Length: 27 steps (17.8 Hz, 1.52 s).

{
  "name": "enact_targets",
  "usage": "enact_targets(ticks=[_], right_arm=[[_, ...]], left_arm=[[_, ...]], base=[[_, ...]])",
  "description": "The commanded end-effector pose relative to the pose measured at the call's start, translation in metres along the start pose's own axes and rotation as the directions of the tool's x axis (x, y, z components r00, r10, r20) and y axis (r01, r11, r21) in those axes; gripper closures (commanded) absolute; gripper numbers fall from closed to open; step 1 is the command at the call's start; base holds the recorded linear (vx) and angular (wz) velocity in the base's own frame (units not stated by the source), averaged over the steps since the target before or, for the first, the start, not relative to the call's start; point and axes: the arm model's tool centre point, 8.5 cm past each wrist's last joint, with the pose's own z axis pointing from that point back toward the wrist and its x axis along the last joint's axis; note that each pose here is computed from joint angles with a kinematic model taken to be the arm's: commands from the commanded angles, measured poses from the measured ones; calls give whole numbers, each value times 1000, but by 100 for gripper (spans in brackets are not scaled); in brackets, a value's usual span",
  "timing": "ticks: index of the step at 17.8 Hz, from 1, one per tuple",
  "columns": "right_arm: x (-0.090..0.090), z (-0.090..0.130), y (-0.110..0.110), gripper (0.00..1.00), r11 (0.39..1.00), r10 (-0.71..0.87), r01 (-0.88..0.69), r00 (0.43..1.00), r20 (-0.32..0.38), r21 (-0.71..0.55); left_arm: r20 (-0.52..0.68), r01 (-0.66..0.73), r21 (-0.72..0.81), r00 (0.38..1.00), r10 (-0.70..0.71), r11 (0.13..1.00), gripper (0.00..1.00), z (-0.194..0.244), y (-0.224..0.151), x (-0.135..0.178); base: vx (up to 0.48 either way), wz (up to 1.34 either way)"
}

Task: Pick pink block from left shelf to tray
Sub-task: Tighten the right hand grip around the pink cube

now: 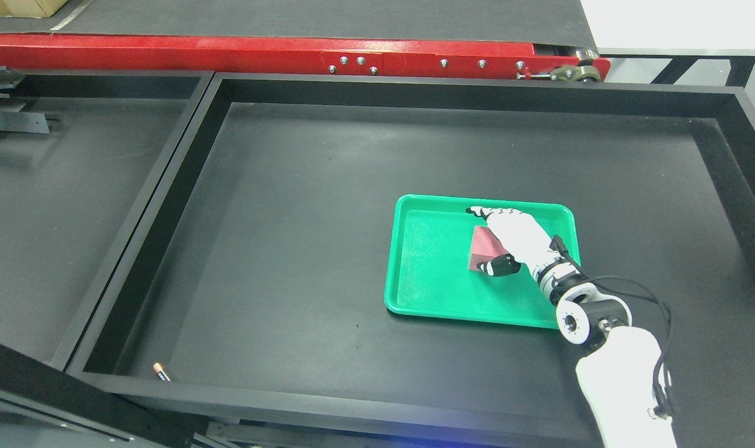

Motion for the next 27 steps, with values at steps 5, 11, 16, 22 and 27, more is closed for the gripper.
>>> enact_targets(ticks=[5, 11, 16, 22, 27], right_arm=[[-8, 4, 10, 18, 999, 8, -7, 1000, -13, 49], [-9, 9, 22, 18, 997, 1, 0, 1000, -20, 76], [-10, 9, 24, 26, 997, 4, -2, 1000, -20, 81], [-11, 12, 29, 47, 996, 0, 1, 1000, -17, 88], [-14, 14, 28, 66, 996, 2, -2, 1000, -11, 85]], left_arm=[[-3, 2, 15, 1000, -2, 1000, 0, 2, 10, -7], [-1, 2, 15, 1000, -2, 1000, 0, 2, 10, -7], [-3, 2, 15, 1000, -2, 1000, 0, 2, 10, -7], [-3, 2, 15, 1000, -2, 1000, 0, 2, 10, -7], [-3, 2, 15, 1000, -2, 1000, 0, 2, 10, -7]], base=[[0, 0], [0, 0], [0, 0], [0, 0], [0, 0]])
